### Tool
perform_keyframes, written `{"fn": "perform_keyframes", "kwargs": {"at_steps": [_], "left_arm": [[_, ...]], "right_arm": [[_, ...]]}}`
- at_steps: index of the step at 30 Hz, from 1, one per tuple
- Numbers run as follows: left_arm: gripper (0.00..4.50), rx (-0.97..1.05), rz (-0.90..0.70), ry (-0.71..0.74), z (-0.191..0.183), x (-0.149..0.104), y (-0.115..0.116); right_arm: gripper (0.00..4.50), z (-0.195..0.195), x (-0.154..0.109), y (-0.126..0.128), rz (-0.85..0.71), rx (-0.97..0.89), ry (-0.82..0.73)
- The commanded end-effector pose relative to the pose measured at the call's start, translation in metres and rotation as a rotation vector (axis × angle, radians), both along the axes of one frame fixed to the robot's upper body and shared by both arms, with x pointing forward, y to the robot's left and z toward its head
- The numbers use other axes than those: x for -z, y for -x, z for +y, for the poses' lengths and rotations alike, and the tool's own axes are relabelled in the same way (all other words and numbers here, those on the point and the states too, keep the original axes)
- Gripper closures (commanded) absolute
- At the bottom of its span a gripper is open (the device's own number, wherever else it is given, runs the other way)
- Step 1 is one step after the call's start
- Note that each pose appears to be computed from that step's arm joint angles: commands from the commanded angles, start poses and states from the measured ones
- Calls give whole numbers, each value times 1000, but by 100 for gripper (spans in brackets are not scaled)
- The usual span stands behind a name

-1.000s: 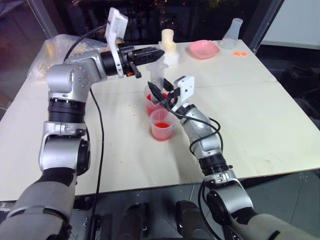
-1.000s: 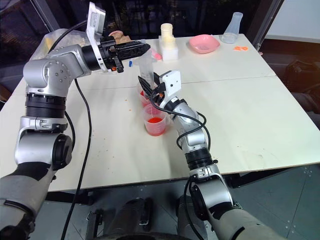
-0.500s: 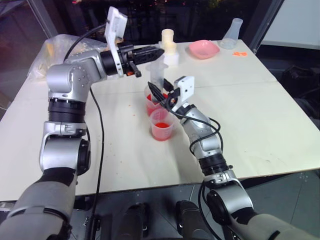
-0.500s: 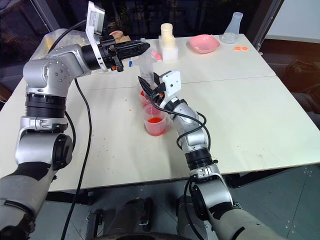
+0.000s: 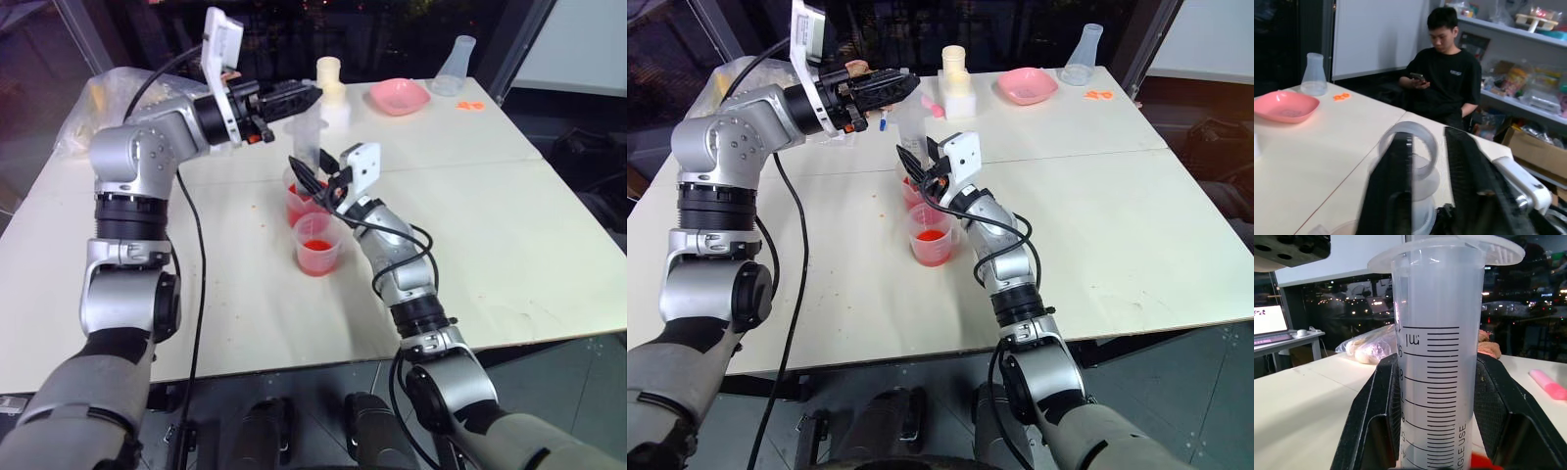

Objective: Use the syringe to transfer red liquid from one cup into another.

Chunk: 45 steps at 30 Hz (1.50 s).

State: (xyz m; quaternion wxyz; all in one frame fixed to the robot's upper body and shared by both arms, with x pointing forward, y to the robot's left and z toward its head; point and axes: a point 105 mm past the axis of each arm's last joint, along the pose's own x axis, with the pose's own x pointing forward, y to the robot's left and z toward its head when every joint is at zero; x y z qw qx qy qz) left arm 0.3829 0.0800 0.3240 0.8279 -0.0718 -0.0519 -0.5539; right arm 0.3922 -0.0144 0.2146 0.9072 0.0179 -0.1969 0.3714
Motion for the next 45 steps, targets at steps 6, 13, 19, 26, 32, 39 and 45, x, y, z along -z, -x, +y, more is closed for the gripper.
{"fn": "perform_keyframes", "kwargs": {"at_steps": [6,13,19,26,32,39,45], "left_arm": [[118,6,-127,19,4,-29,12],[103,-37,-117,-19,19,-17,8],[103,-75,-90,-21,34,-8,11],[103,-171,-62,-2,70,-6,19],[103,-200,-34,-5,80,4,21],[103,-189,-41,16,71,-1,9],[103,-152,-47,20,57,-8,1]], "right_arm": [[306,5,-19,3,-72,-39,9],[306,-7,-43,-2,-113,-5,-37],[306,-12,-58,-4,-151,3,-40],[306,-18,-77,3,-197,5,-55],[306,-24,-95,28,-226,-26,-65],[306,-28,-100,56,-167,-37,-61],[306,-32,-89,66,-102,-20,-57]]}}
